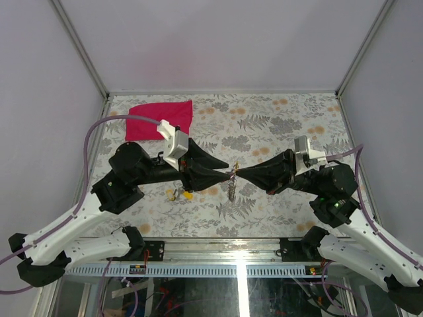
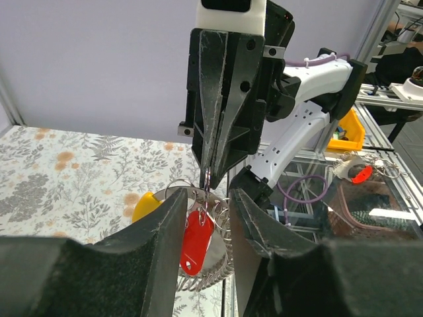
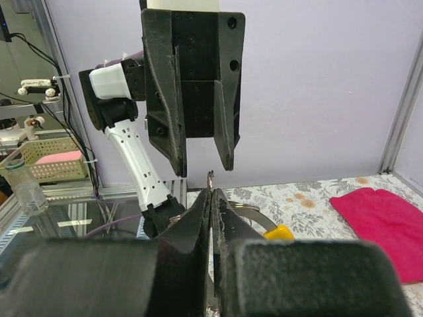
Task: Put the keys on the keyring
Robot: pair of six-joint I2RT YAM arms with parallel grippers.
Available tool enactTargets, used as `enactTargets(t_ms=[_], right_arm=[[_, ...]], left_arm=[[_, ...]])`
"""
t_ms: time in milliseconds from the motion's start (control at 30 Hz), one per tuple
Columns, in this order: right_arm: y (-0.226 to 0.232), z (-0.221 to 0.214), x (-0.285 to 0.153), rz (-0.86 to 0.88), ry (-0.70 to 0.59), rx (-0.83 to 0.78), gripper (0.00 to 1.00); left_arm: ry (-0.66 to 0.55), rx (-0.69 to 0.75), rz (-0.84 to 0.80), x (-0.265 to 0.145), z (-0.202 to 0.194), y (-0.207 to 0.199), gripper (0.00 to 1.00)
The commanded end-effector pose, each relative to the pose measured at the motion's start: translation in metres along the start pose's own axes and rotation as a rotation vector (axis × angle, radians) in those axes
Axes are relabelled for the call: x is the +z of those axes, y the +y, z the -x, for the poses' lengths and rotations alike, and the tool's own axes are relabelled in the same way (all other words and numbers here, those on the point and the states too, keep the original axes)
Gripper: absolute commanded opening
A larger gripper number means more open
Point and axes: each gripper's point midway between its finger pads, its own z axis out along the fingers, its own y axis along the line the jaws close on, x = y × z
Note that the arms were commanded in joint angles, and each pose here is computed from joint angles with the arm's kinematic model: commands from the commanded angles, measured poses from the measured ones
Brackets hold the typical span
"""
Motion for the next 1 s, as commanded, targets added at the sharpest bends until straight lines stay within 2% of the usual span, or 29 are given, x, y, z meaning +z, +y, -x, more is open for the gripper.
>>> enactTargets(t_ms=[0,167,533,733,867,967], right_arm=[[0.016,0.033,0.0,0.055,-0.101,-0.096,0.0],[0.018,0.035,-0.001,0.062,-0.104,-0.101,0.0],[0.016,0.033,0.001,0.067,-0.094,-0.096,0.0],[0.016,0.031,0.002,0.068,-0.086,-0.092,0.0],[0.014,0.027,0.002,0.062,-0.069,-0.091,0.0],[0.013,0.025,0.001,0.053,-0.057,-0.095,0.0]], left_arm=[[-0.045,0.008,-0.053,0.004,0.007,-0.008,0.33],[-0.042,-0.002,-0.062,0.007,0.004,-0.008,0.32],[-0.035,-0.008,-0.095,0.012,0.003,-0.01,0.21],[-0.038,-0.004,-0.1,0.013,0.005,-0.011,0.11],[-0.043,0.002,-0.108,0.013,0.009,-0.013,0.0],[-0.027,0.007,-0.116,0.012,0.01,-0.014,0.0]])
